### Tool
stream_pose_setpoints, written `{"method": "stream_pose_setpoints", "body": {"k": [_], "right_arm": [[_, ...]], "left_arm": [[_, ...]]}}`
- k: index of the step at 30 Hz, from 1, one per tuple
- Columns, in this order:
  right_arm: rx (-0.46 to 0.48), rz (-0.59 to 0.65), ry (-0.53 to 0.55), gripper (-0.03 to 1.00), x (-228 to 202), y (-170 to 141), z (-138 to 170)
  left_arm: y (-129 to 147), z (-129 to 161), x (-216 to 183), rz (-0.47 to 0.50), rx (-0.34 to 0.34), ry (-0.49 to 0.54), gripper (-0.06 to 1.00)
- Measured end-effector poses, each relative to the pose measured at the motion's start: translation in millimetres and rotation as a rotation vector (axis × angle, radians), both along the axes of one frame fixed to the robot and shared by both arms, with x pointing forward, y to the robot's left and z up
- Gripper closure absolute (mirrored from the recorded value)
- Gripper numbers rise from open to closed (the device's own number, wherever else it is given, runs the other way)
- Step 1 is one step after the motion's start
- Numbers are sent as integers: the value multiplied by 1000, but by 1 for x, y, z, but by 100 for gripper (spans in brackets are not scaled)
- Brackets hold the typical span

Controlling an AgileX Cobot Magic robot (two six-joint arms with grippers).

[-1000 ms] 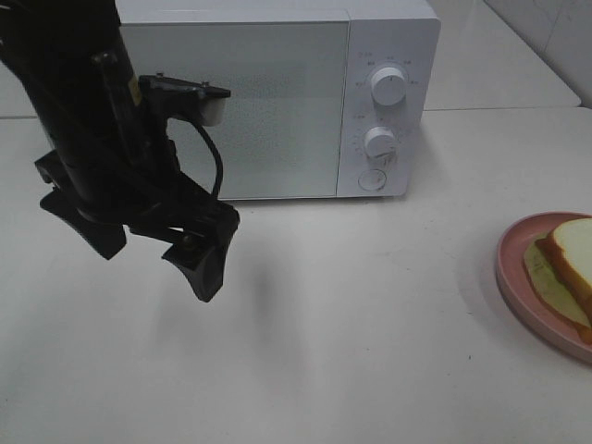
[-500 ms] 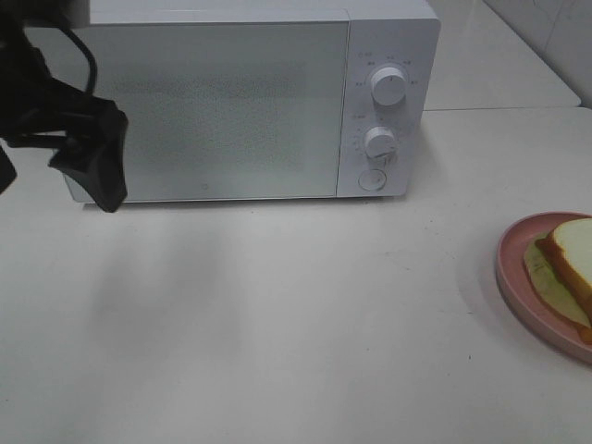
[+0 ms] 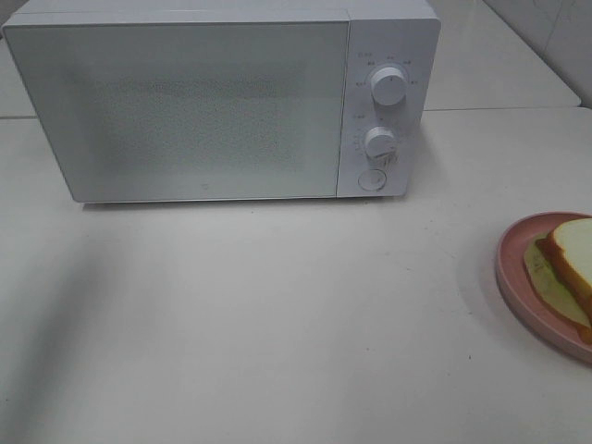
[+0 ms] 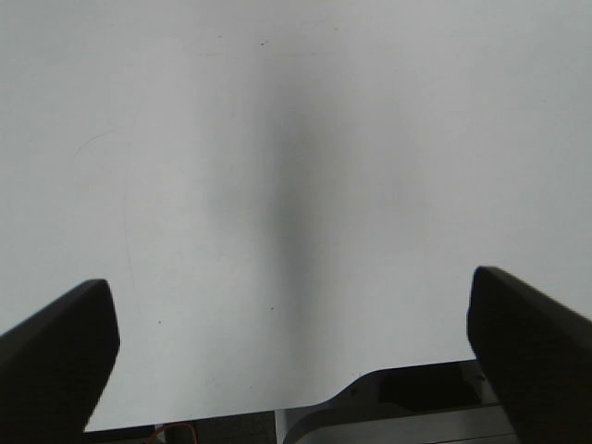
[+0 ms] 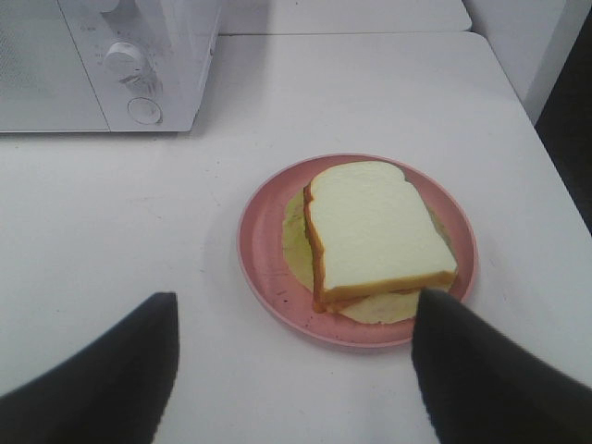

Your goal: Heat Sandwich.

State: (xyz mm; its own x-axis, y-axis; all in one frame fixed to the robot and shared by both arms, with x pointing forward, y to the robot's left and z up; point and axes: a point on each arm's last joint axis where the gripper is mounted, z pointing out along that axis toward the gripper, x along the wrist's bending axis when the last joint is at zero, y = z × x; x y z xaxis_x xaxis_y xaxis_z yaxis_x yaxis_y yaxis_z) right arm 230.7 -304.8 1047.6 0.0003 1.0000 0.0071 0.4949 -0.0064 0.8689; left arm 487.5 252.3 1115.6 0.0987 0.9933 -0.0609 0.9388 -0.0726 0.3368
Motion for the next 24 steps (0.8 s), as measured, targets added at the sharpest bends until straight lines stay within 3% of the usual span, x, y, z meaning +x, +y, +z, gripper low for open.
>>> {"method": "stream_pose_setpoints", "body": {"k": [13,24], "right_arm": [[0,0,0,27,0,0,0],[0,0,0,27,0,0,0]], "left_arm": [[15,-26,-66,12,13,48,-2],[23,-39,-110,8,10,23,-2]]}}
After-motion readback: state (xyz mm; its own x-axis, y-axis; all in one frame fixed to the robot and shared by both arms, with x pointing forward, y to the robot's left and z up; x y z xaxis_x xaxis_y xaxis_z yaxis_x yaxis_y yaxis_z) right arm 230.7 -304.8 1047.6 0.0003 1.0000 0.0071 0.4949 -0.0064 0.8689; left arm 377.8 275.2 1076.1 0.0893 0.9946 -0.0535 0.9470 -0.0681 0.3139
